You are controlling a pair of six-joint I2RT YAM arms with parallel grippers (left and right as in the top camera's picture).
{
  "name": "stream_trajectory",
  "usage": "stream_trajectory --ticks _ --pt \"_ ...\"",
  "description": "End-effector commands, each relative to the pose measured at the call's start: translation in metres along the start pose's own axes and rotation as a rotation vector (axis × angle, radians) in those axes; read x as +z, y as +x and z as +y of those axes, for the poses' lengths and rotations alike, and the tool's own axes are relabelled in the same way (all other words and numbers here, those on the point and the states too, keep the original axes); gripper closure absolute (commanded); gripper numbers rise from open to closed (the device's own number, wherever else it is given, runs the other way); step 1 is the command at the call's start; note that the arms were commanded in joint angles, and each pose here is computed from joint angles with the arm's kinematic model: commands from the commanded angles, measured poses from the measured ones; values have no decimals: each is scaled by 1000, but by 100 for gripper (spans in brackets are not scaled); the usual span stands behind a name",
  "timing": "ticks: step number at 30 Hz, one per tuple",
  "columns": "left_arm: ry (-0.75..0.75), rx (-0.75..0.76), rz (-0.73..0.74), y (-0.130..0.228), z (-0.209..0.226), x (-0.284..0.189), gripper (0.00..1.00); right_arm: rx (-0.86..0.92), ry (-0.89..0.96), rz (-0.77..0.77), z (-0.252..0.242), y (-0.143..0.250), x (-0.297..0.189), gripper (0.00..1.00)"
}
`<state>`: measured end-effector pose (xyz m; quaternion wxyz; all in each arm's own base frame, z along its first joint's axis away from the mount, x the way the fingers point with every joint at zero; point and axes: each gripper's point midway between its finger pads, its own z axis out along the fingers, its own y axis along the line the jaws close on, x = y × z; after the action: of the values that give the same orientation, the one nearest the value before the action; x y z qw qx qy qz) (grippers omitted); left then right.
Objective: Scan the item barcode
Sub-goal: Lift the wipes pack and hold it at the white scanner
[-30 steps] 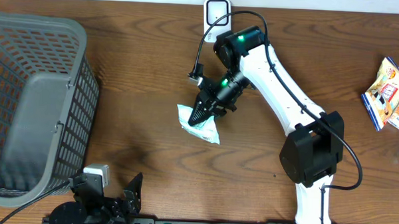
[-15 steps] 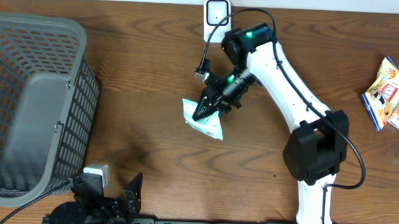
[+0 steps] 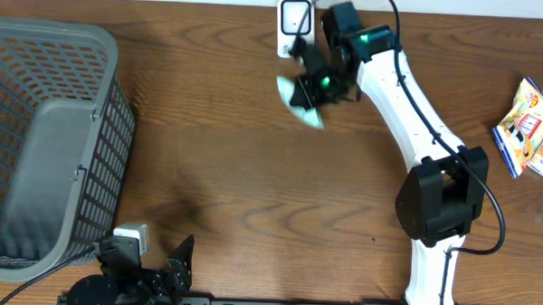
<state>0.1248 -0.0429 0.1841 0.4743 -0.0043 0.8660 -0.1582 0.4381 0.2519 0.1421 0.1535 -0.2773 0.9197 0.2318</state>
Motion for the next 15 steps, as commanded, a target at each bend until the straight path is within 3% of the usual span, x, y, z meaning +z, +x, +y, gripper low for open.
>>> stream_trajectory --ticks 1,6,15 --pt "-1 0 -6 -2 0 -1 2 -192 108 -82 -9 -26 3 99" --pt "-1 0 -6 -2 0 -1 2 -477 168 -268 -2 -77 -1 99" --pt "0 0 -6 -2 0 -1 2 -590 317 -543 -34 -147 1 99"
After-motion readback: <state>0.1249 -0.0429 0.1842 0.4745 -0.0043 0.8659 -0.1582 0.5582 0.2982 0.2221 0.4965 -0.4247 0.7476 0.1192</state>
